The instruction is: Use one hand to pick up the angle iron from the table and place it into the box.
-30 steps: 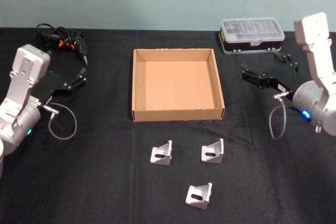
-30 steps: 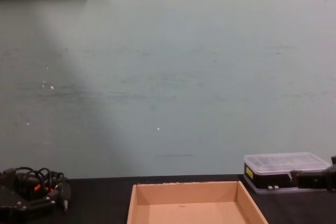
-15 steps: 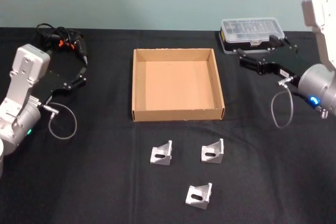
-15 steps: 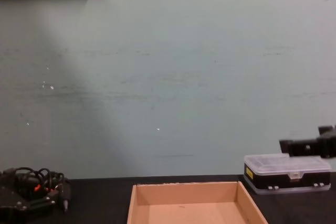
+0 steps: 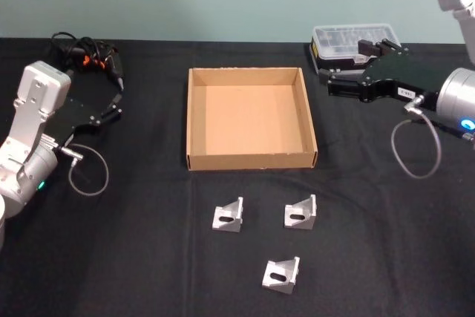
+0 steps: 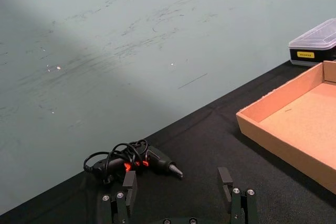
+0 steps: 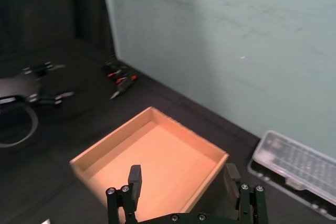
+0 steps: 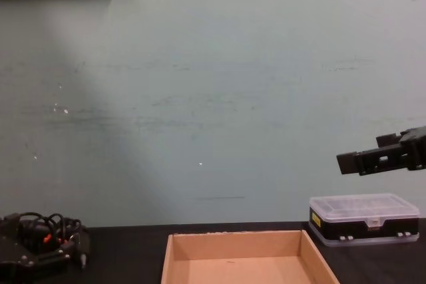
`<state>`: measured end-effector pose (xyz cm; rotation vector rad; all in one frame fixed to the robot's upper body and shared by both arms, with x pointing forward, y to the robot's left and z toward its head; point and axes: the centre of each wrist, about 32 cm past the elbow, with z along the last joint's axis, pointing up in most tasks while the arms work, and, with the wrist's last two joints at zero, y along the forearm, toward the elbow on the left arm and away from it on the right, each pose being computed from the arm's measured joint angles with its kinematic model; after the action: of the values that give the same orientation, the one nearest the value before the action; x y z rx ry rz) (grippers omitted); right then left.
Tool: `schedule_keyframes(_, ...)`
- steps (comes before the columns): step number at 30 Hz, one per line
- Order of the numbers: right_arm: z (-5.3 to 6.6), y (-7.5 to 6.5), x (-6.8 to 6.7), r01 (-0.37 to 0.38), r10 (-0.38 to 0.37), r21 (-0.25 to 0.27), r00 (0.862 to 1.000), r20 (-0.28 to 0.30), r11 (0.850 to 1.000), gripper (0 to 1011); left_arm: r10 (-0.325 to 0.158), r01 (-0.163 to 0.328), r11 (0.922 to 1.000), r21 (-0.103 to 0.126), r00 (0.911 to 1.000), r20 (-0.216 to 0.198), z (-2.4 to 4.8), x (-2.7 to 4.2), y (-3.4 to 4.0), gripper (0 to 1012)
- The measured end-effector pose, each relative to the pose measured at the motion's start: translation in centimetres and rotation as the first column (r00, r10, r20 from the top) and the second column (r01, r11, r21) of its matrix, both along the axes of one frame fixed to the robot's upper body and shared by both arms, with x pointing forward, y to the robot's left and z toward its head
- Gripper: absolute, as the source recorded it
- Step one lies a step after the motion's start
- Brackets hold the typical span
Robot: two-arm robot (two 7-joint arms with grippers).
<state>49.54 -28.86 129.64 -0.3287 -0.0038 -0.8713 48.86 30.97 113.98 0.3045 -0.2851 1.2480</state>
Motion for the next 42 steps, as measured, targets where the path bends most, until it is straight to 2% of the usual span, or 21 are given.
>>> schedule_keyframes(8, 2.3, -1.0, 0.1, -0.102, 0.099, -0.042, 0.993, -0.07, 0.994, 1003, 0.0, 0.0, 1.0, 0.0, 1.0, 0.0, 0.0, 0.0, 0.0, 1000)
schedule_keyframes(14, 2.9, -1.3, 0.3, -0.17, 0.16, -0.069, 0.979, -0.127, 0.983, 1003, 0.0, 0.0, 1.0, 0.0, 1.0, 0.0, 0.0, 0.0, 0.0, 1000)
schedule_keyframes(23, 3.0, -1.3, 0.4, -0.269, 0.24, -0.12, 0.947, -0.212, 0.956, 1002, 0.0, 0.0, 1.0, 0.0, 1.0, 0.0, 0.0, 0.0, 0.0, 1000)
schedule_keyframes(27, 2.8, -1.0, 0.4, -0.315, 0.272, -0.152, 0.929, -0.252, 0.937, 1003, 0.0, 0.0, 1.0, 0.0, 1.0, 0.0, 0.0, 0.0, 0.0, 1000)
schedule_keyframes(28, 2.7, -0.8, 0.4, -0.334, 0.283, -0.171, 0.921, -0.267, 0.927, 1003, 0.0, 0.0, 1.0, 0.0, 1.0, 0.0, 0.0, 0.0, 0.0, 1000)
schedule_keyframes(30, 2.5, -0.6, 0.4, -0.354, 0.295, -0.188, 0.913, -0.282, 0.916, 1003, 0.0, 0.0, 1.0, 0.0, 1.0, 0.0, 0.0, 0.0, 0.0, 1000)
schedule_keyframes(32, 2.2, -0.3, 0.4, -0.386, 0.311, -0.216, 0.898, -0.311, 0.897, 1002, 0.0, 0.0, 1.0, 0.0, 1.0, 0.0, 0.0, 0.0, 0.0, 1000)
schedule_keyframes(33, 2.2, -0.3, 0.4, -0.386, 0.311, -0.216, 0.898, -0.311, 0.897, 1003, 0.0, 0.0, 1.0, 0.0, 1.0, 0.0, 0.0, 0.0, 0.0, 1000)
schedule_keyframes(36, 1.7, 0.0, 0.5, -0.42, 0.325, -0.25, 0.881, -0.344, 0.872, 1003, 0.0, 0.0, 1.0, 0.0, 1.0, 0.0, 0.0, 0.0, 0.0, 1000)
schedule_keyframes(42, 0.7, 0.4, 0.8, -0.464, 0.341, -0.295, 0.858, -0.385, 0.835, 1003, 0.0, 0.0, 1.0, 0.0, 1.0, 0.0, 0.0, 0.0, 0.0, 1000)
